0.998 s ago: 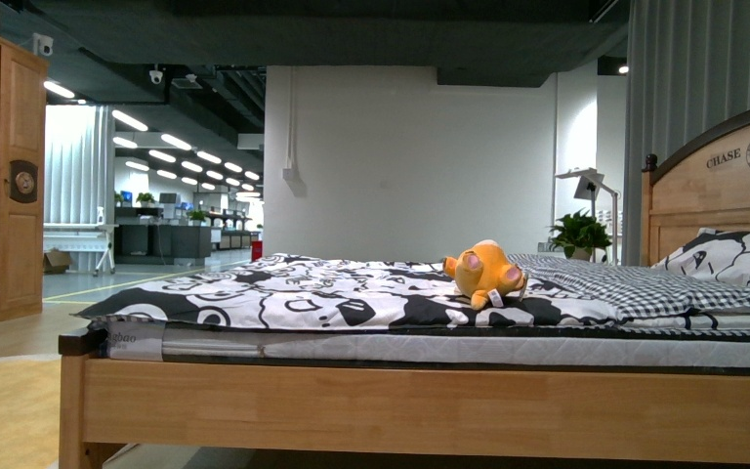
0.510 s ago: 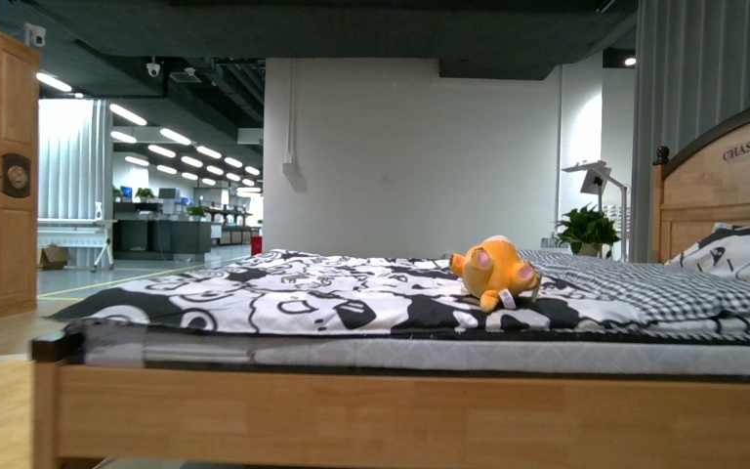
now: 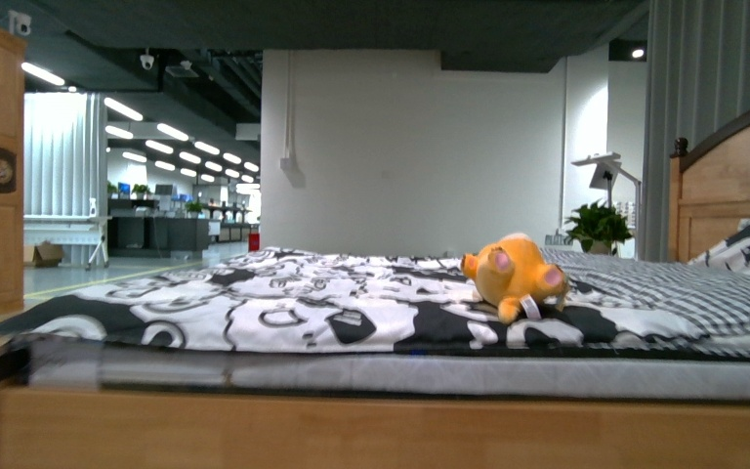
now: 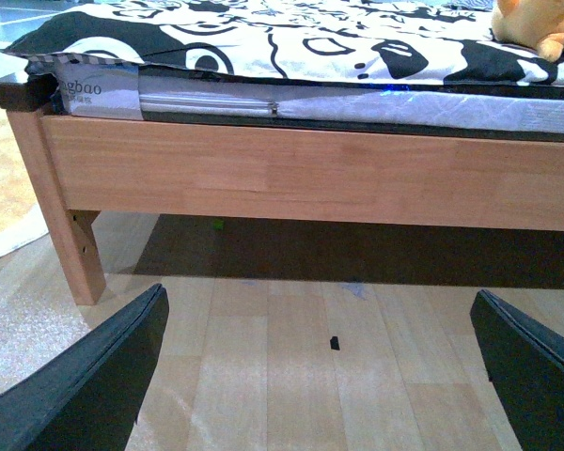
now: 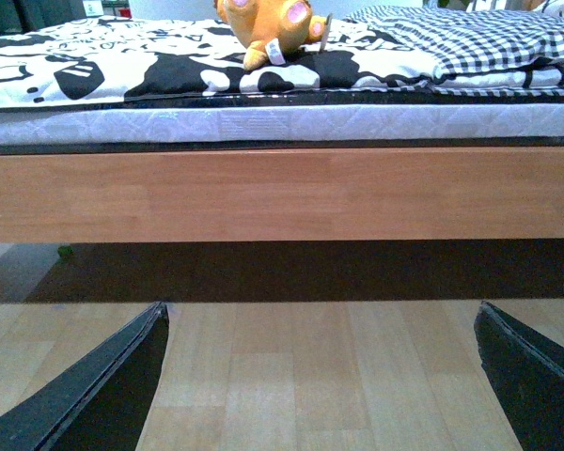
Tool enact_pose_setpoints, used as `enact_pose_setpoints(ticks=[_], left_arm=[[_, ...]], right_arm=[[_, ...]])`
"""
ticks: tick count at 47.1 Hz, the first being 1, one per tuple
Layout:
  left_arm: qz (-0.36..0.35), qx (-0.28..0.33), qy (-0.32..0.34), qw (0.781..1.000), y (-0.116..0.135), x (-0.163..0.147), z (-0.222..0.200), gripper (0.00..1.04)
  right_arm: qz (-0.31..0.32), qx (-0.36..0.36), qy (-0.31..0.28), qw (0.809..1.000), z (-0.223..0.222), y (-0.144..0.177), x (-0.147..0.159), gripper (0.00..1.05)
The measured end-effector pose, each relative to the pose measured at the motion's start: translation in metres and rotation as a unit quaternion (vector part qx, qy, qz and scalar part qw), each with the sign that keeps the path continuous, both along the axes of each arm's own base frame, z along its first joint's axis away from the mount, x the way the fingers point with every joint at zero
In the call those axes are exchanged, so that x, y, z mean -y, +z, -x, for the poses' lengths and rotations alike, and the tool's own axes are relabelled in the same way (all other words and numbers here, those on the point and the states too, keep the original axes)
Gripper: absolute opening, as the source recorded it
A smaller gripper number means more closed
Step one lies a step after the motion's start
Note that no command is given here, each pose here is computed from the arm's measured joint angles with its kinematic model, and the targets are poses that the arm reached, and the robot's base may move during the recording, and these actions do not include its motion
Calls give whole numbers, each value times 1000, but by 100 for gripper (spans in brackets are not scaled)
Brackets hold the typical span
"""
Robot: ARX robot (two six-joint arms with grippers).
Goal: Put away toys
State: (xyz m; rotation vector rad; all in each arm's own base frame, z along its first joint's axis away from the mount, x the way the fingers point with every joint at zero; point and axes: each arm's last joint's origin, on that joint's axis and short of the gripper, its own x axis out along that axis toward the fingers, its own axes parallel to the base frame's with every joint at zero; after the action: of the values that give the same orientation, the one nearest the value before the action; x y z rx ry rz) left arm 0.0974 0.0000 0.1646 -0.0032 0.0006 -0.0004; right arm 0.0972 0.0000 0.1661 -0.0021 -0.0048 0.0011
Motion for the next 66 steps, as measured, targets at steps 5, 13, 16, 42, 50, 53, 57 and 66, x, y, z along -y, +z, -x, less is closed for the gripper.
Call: enact_pose_setpoints(ticks=[5, 13, 16, 42, 50, 53, 57, 66], left_arm=[[0, 0, 0, 1000, 0, 0, 0, 98], [0, 0, 0, 1000, 0, 0, 0, 98], [0, 0, 0, 1000, 0, 0, 0, 98], [0, 0, 0, 1000, 0, 0, 0, 98], [0, -1, 0, 1000, 0, 0, 0, 98], [0, -1, 0, 1000, 0, 0, 0, 98], [0, 0, 1, 1000, 0, 0, 0, 98], [0, 0, 0, 1000, 0, 0, 0, 98]], right_arm=[[0, -1, 0, 1000, 0, 0, 0, 98], [0, 0, 0, 1000, 0, 0, 0, 98], [0, 0, 0, 1000, 0, 0, 0, 98], [0, 0, 0, 1000, 0, 0, 0, 98], [0, -1, 0, 1000, 0, 0, 0, 98], [0, -1, 0, 1000, 0, 0, 0, 98], [0, -1, 0, 1000, 0, 0, 0, 98], [0, -1, 0, 1000, 0, 0, 0, 98]])
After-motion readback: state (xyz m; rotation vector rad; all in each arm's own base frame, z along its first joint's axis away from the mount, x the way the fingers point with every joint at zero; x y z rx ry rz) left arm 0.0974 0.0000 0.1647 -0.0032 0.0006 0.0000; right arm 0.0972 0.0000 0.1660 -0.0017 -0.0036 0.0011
